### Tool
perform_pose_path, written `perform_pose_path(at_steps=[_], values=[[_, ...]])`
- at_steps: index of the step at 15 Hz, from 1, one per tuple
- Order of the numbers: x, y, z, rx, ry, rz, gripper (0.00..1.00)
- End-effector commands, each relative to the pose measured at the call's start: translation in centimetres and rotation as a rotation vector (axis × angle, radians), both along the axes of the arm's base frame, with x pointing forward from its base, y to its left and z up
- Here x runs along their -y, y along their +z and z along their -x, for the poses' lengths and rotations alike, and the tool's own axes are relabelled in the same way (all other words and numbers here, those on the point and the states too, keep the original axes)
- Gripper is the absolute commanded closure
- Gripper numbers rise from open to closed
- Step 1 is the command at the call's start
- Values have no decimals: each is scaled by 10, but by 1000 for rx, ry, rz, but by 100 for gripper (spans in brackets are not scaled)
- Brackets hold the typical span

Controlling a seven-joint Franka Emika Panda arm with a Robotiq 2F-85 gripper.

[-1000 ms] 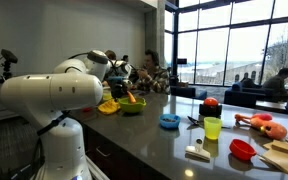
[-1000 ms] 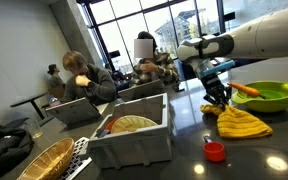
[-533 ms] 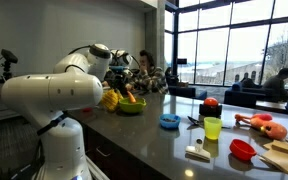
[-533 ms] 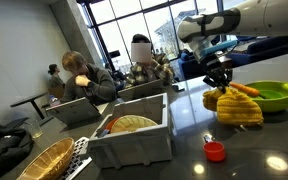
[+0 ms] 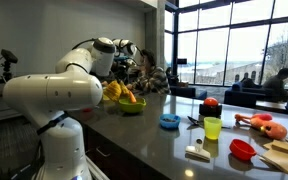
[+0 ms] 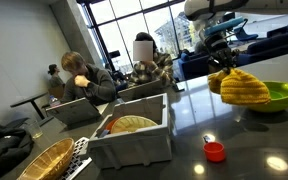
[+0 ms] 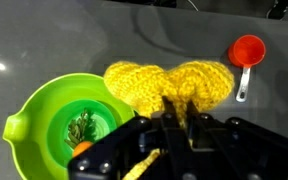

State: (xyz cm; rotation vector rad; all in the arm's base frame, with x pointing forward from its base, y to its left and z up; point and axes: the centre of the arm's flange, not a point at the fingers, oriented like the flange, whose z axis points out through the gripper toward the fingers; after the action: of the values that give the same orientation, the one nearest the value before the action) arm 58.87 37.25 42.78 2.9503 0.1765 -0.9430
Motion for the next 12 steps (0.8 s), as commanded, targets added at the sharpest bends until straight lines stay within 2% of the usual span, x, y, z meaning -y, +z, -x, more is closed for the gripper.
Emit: perform_pose_path(at_steps=[1, 7, 12], values=[[8, 17, -52, -41, -95, 46, 97], [64, 8, -78, -83, -233, 90, 97], [79, 31, -81, -59, -266, 85, 97]])
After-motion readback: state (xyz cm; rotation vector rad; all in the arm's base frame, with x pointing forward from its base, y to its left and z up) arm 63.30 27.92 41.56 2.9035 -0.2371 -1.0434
